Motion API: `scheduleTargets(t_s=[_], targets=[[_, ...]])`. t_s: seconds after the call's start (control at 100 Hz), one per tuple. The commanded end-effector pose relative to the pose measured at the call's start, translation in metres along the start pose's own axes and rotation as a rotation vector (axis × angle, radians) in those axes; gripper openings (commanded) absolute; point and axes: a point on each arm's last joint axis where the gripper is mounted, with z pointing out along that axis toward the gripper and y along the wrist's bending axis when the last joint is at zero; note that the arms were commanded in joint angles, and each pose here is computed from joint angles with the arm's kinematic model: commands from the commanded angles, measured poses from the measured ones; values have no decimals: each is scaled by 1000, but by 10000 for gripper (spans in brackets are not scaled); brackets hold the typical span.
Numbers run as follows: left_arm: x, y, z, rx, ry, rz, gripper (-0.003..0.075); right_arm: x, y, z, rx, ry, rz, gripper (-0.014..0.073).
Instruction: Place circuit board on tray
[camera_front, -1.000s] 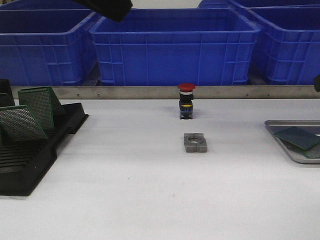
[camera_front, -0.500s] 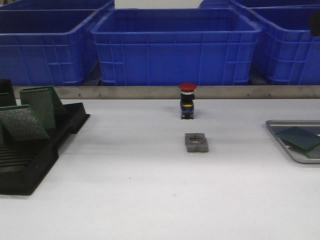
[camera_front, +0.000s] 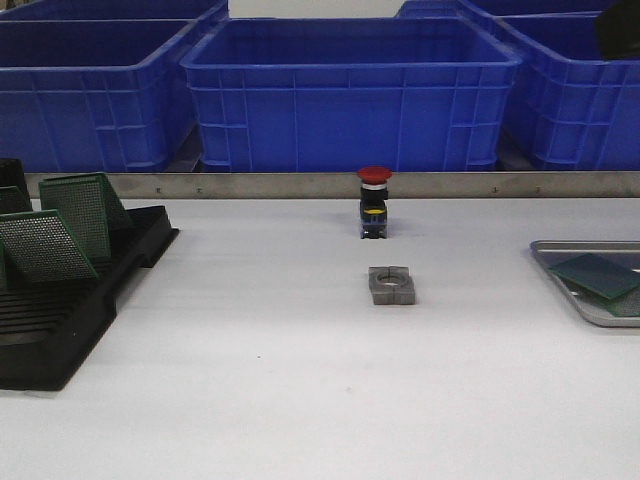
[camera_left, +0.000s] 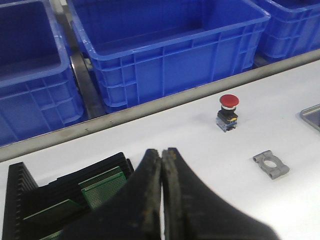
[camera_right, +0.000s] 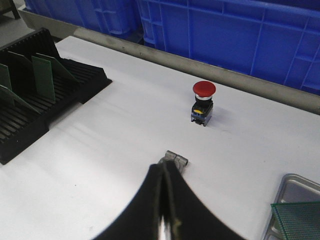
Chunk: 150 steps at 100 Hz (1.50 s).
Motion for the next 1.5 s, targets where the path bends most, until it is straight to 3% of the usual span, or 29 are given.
scheduleTargets(t_s=[0.0, 0.29, 0.68, 1.49], targets=[[-2, 3, -16, -71, -122, -25, -20, -13, 3, -17, 21, -94, -9, -61], [35, -2, -53, -114, -217, -22, -20, -8, 16, -67, 50, -286, -63, -61], [74, -10, -87, -124, -337, -10, -20, 34, 30, -106, 62, -447, -106, -61], [78, -11, -90, -124, -350, -8, -20, 36, 32, -109, 56, -462, -108, -61]])
